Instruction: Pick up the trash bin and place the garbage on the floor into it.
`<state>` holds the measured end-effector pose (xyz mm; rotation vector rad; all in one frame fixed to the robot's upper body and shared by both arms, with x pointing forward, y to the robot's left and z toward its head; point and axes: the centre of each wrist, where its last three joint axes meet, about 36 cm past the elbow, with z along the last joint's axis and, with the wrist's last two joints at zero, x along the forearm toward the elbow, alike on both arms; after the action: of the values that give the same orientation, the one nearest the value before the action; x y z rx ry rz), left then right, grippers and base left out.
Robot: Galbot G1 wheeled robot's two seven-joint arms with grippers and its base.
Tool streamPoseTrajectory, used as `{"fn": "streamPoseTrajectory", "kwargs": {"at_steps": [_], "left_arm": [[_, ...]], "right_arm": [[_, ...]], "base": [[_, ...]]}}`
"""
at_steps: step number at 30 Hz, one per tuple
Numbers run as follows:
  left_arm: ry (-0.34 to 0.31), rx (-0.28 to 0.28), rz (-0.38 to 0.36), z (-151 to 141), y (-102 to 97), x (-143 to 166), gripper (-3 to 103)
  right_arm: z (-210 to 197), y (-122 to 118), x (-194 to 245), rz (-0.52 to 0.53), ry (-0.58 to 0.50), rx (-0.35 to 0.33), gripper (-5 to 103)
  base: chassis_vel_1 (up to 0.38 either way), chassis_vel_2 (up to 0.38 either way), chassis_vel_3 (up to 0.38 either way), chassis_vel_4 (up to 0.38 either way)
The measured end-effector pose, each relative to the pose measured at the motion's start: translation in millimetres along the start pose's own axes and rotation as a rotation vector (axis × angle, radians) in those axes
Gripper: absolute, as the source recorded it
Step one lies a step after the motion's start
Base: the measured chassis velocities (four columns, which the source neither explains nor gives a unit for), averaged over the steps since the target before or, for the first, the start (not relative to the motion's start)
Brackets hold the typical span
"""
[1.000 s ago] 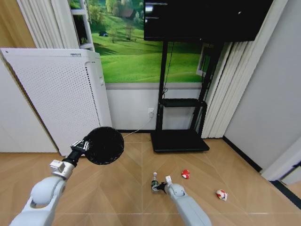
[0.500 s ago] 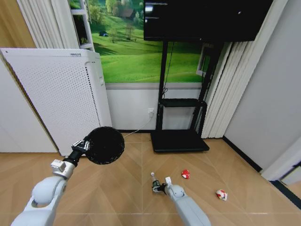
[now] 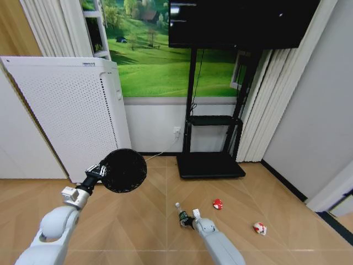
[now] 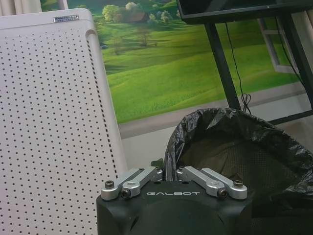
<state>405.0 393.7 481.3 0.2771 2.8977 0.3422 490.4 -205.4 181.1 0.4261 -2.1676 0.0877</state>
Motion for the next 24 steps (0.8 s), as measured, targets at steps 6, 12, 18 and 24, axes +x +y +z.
{"fn": "streamPoseTrajectory", "kwargs": {"at_steps": [6,12,18,24], "left_arm": [[0.001,0.005,0.005,2.3,-2.9,-0.7,7],[0.012,0.011,0.001,7.7,-2.7,0.1,7],[0.025,0.034,-0.029,20.6,0.2,-0.6,7],[0.061,0.100,-0.045,38.7,-8.8,-7.5,7]], "right_arm": [[-4.0,-7.8,5.7,0.014,-0.020,-0.014,37],[-16.0,-36.8,26.8,0.075,-0.089,-0.086,26],[-43.5,-95.0,81.1,0.184,-0.233,-0.191,25],[-65.0,-136.7,153.6,0.269,-0.397,-0.269,25]], "base": [[0.000,0.000,0.000,0.000],[0.000,0.000,0.000,0.000],[0.000,0.000,0.000,0.000],[0.000,0.000,0.000,0.000]]}}
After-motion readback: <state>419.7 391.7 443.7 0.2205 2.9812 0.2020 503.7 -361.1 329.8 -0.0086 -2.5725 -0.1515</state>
